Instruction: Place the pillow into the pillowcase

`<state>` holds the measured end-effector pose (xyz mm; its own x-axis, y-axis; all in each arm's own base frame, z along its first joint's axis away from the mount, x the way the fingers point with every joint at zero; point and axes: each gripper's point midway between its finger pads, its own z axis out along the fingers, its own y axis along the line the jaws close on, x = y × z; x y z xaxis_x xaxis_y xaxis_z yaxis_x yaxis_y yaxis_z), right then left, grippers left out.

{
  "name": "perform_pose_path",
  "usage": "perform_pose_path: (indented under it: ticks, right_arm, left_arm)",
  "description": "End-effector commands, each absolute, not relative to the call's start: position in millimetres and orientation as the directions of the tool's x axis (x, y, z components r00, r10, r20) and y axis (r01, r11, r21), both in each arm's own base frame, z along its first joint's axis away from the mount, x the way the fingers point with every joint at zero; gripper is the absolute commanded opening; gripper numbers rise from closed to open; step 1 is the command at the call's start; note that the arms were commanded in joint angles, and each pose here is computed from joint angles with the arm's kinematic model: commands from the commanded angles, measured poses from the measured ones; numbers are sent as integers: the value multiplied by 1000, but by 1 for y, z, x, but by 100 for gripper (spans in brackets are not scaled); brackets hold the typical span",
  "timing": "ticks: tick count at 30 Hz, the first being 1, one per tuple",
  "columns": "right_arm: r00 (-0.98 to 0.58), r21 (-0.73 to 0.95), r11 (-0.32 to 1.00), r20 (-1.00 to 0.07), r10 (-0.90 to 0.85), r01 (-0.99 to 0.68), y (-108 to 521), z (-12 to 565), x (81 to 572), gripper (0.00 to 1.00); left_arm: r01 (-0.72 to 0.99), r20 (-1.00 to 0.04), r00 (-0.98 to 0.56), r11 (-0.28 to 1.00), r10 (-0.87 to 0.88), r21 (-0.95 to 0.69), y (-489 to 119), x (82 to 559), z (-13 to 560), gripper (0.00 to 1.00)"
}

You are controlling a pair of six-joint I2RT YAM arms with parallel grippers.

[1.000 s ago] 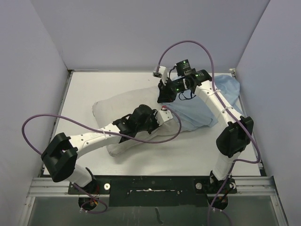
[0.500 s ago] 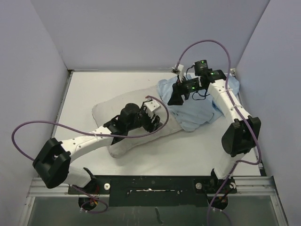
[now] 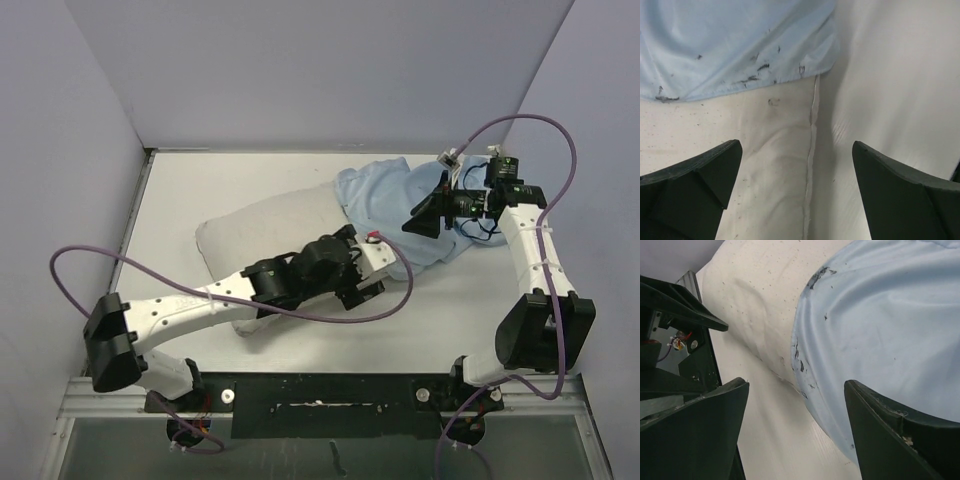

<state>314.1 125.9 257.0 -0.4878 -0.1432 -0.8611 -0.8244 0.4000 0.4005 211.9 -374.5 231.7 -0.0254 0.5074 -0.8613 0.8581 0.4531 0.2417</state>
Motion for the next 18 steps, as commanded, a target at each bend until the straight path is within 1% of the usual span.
perform_pose_path:
  ticks: [1, 5, 10, 14, 15, 17, 18]
  right_arm:
    - [-420, 354, 388, -902, -101, -851, 123, 270, 316, 81]
    - [-433, 356, 415, -895, -106, -838, 117, 259, 319, 84]
    - [-429, 350, 410, -896, -116, -842, 117, 252, 315, 85]
    - [-420, 340, 405, -899, -126, -849, 117, 249, 312, 85]
    - [-419, 339, 401, -899, -129, -851, 117, 248, 310, 85]
    - [-407, 328, 392, -903, -136, -859, 117, 247, 308, 85]
    - [-397, 320, 383, -907, -141, -866, 118, 246, 307, 85]
  left_arm:
    - [785, -655, -40, 429, 754, 447, -354, 238, 185, 94]
    - [757, -553, -44, 389, 832, 525, -356, 252, 158, 98]
    - [743, -513, -20, 356, 858, 567, -369, 264, 137, 98]
    - [681, -443, -28, 341, 896, 648, -365, 282, 119, 98]
    - [672, -433, -37, 343, 901, 656, -363, 285, 115, 95]
    - [678, -436, -58, 356, 898, 643, -362, 289, 107, 77]
    - [684, -446, -75, 371, 892, 628, -361, 290, 104, 65]
